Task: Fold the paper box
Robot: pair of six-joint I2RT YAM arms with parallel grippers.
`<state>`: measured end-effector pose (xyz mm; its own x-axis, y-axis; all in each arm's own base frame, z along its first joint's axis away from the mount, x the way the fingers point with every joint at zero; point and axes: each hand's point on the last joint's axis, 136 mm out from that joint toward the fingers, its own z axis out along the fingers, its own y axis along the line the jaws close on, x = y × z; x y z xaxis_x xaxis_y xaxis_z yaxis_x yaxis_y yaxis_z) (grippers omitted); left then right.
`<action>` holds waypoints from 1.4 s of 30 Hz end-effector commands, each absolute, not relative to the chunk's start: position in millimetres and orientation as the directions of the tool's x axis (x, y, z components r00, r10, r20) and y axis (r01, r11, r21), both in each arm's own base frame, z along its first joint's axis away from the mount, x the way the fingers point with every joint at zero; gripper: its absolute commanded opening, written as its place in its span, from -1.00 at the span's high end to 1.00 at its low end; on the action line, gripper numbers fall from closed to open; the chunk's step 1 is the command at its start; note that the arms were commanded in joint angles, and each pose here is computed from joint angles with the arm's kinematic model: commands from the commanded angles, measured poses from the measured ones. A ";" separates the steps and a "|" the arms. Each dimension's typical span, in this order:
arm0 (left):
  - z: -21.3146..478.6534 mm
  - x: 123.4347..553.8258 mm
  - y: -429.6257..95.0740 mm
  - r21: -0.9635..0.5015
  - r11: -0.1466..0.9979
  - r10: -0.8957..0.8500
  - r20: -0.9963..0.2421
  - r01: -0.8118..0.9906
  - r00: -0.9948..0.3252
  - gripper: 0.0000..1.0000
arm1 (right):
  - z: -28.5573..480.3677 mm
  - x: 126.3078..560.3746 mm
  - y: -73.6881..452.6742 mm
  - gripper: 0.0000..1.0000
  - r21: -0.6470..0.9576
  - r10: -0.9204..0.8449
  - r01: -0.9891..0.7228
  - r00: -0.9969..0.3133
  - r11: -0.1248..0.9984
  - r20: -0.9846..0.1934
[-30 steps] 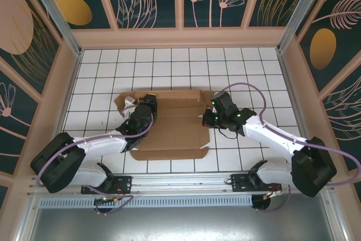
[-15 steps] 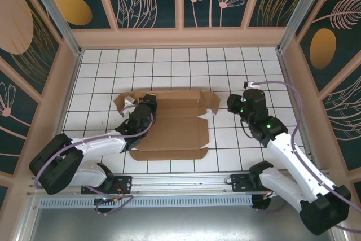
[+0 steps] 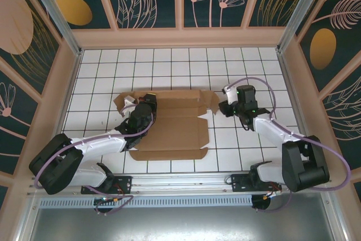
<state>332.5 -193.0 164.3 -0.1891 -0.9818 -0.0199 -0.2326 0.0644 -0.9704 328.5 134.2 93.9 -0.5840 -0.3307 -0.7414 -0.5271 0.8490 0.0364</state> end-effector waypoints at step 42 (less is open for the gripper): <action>143.0 332.6 -211.1 -0.955 0.132 -0.960 -0.058 -0.264 -0.273 1.00 | 151.8 334.2 240.4 0.44 -0.129 -0.483 -0.793 -0.224 0.595 -0.846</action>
<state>340.5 -192.6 162.9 -0.1669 -0.9857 -0.0234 -0.2133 0.0592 -0.9752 311.5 225.3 113.8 -0.3244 -0.5269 -0.7856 -0.8099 0.5837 -0.0571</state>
